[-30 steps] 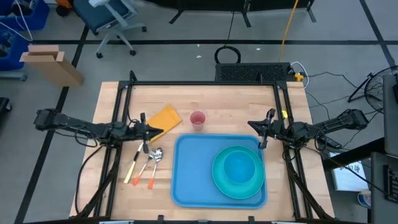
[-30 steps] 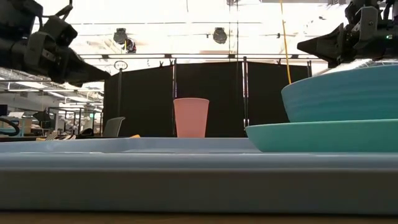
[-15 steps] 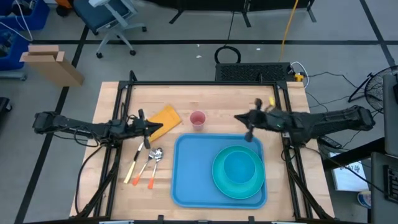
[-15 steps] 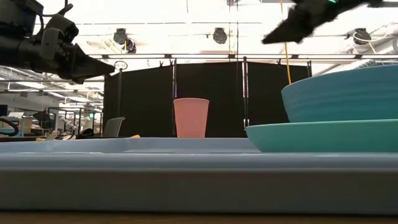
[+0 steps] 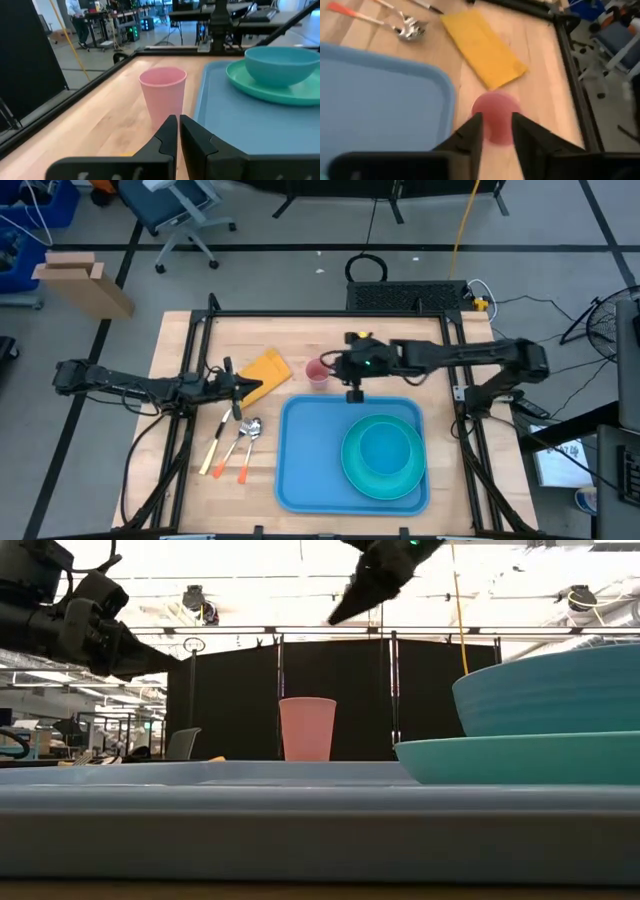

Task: Set up tray
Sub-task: Put the pink cup on the tray

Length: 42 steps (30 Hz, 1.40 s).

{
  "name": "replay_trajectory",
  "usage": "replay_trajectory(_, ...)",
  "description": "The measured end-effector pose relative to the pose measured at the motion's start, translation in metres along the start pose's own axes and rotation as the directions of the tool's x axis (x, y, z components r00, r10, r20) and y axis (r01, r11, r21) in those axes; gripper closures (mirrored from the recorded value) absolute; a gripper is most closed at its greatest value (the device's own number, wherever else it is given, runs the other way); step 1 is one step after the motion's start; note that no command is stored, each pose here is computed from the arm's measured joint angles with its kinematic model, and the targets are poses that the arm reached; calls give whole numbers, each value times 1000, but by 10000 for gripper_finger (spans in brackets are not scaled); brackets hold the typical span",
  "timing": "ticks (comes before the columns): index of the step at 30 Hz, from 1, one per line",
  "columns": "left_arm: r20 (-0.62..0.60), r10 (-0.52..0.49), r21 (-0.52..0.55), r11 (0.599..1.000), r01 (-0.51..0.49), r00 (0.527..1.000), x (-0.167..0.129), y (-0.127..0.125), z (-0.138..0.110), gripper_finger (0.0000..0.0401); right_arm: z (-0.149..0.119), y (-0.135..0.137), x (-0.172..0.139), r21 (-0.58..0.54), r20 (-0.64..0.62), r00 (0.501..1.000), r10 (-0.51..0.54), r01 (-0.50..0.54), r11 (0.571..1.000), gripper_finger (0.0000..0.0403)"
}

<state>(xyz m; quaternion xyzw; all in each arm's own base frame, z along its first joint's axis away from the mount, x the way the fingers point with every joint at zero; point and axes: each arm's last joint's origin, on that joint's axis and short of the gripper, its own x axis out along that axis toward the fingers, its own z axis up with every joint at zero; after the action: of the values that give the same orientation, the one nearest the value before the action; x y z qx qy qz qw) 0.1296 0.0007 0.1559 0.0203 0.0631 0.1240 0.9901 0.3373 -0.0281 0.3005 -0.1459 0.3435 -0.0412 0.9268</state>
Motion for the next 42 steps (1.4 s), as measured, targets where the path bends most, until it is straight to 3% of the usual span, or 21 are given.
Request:
replay_trajectory(6, -37, 0, -10, 1000, 0, 999, 0, 0, -4, 394, 7, -4, 38, -108, -134, 988, 76, -90, 990, 220)
replay_trajectory(8, -37, -1, -15, 1000, 1, 999, 0, 0, -4, 398, 6, -2, 48, -161, -145, 986, 86, -110, 981, 208)
replay_trajectory(12, -40, -2, -32, 999, 0, 999, 0, 0, -4, 392, 2, 2, 60, -166, -150, 973, 175, -199, 966, 195)
replay_trajectory(20, -40, -2, -32, 999, 1, 999, 0, 0, -4, 374, -6, -10, 75, -122, -161, 973, 166, -186, 975, 198)
replay_trajectory(31, -34, -2, -14, 1000, 1, 999, 0, 0, -3, 397, -30, -13, 99, -44, -269, 941, 207, -227, 973, 201)
replay_trajectory(39, -40, -2, -9, 1000, 2, 999, 0, 0, -4, 383, -48, -9, 132, -62, -318, 923, 218, -250, 966, 207)
replay_trajectory(42, -47, -2, -6, 1000, 2, 999, 0, 0, -5, 375, -49, -8, 133, -77, -321, 921, 221, -258, 963, 230)
